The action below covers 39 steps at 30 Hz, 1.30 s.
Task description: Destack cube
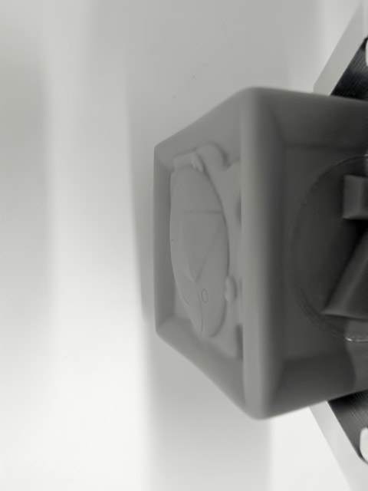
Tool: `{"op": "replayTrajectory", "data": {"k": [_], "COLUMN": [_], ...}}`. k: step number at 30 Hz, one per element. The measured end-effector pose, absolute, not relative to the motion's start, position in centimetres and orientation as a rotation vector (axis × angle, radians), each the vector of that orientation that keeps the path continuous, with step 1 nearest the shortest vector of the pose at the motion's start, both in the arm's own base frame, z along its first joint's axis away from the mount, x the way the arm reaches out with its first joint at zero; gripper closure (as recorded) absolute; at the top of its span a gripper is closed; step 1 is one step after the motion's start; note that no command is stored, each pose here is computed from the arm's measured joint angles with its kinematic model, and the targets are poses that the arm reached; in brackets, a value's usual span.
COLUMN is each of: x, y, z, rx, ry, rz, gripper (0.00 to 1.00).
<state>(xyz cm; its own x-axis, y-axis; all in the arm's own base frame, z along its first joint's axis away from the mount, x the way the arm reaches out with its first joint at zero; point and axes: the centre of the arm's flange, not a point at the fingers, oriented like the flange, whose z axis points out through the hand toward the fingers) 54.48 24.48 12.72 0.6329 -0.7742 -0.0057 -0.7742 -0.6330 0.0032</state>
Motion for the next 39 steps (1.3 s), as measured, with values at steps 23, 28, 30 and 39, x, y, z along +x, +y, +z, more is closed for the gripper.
{"op": "replayTrajectory", "data": {"k": [23,28,30,39], "x": [54.7,54.5,54.5,54.5], "y": [24.4,24.5,24.5,24.5], "z": [11.8,11.5,11.5,11.5], "rx": [2.839,2.838,2.838,2.838], "ry": [-1.349,-1.346,-1.346,-1.346], "rz": [-0.004,-0.007,-0.007,-0.007], "gripper": [0.00,0.00,0.00,0.00]}}
